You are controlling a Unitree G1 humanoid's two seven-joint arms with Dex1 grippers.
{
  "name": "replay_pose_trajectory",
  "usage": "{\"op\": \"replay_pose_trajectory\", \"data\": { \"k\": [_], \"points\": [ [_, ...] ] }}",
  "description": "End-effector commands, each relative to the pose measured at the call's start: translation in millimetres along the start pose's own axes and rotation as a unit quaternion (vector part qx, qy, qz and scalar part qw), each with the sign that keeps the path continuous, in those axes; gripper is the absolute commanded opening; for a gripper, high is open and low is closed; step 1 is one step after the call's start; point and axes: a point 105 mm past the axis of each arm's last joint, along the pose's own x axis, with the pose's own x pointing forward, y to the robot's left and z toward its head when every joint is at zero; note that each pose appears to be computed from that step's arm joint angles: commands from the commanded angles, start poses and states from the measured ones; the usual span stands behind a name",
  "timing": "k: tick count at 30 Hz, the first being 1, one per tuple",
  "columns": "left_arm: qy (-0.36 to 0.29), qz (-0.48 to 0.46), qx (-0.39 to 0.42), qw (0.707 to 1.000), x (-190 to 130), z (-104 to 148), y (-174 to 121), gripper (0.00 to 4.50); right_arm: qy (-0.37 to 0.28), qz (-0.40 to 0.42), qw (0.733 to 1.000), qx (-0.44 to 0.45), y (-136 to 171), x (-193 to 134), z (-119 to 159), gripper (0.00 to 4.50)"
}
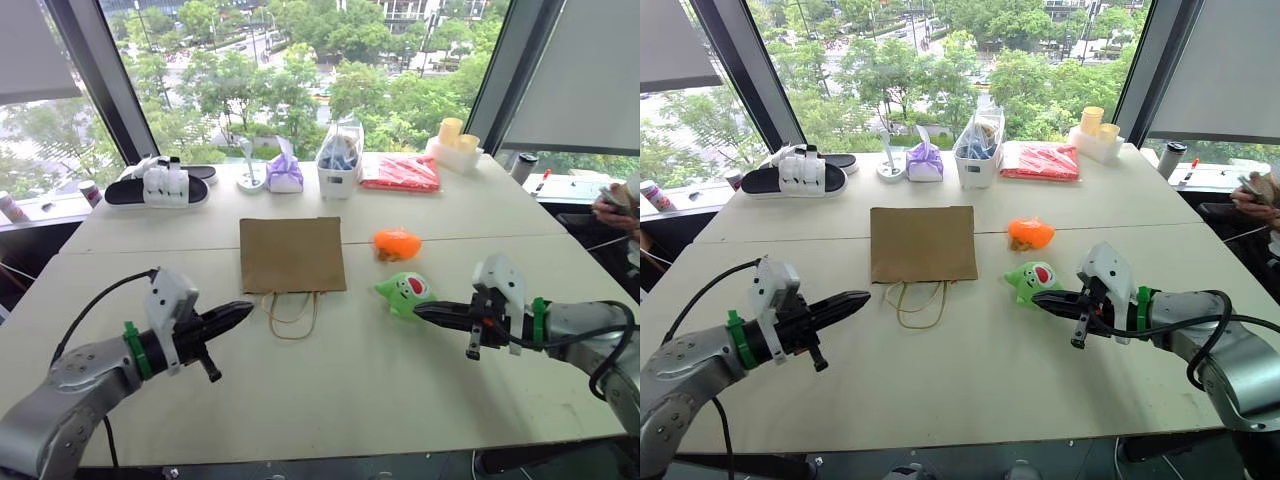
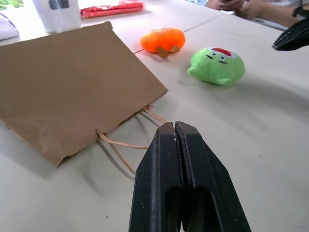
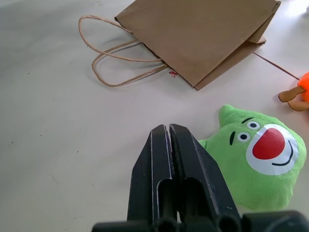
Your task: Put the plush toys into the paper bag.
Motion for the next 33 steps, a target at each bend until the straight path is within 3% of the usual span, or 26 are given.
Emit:
{"op": "replay_pose_trajectory", "data": {
  "k": [1, 21, 30, 31, 33],
  "points": [
    [-0.01, -0.003, 0.014, 1.0, 0, 7, -3, 0.0, -0.011, -0.005, 1.0, -0.022, -1, -4, 12, 0.05],
    [0.0, 0.055, -0.005, 0.998, 1, 5, 15, 0.0, -0.013, -0.001, 1.0, -0.012, 7, 1, 9, 0.05],
    [0.037, 0.013, 0.057, 0.998, 11, -5, 20, 0.0, -0.025, -0.012, 1.0, -0.009, 12, 5, 10, 0.05],
    [0.046, 0.0, 0.075, 0.996, 15, -8, 23, 0.39, -0.026, -0.015, 1.0, -0.009, 12, 6, 10, 0.0],
    [0.061, -0.034, 0.103, 0.992, 23, -12, 28, 0.77, -0.027, -0.02, 0.999, -0.011, 14, 7, 10, 0.0]
  ]
}}
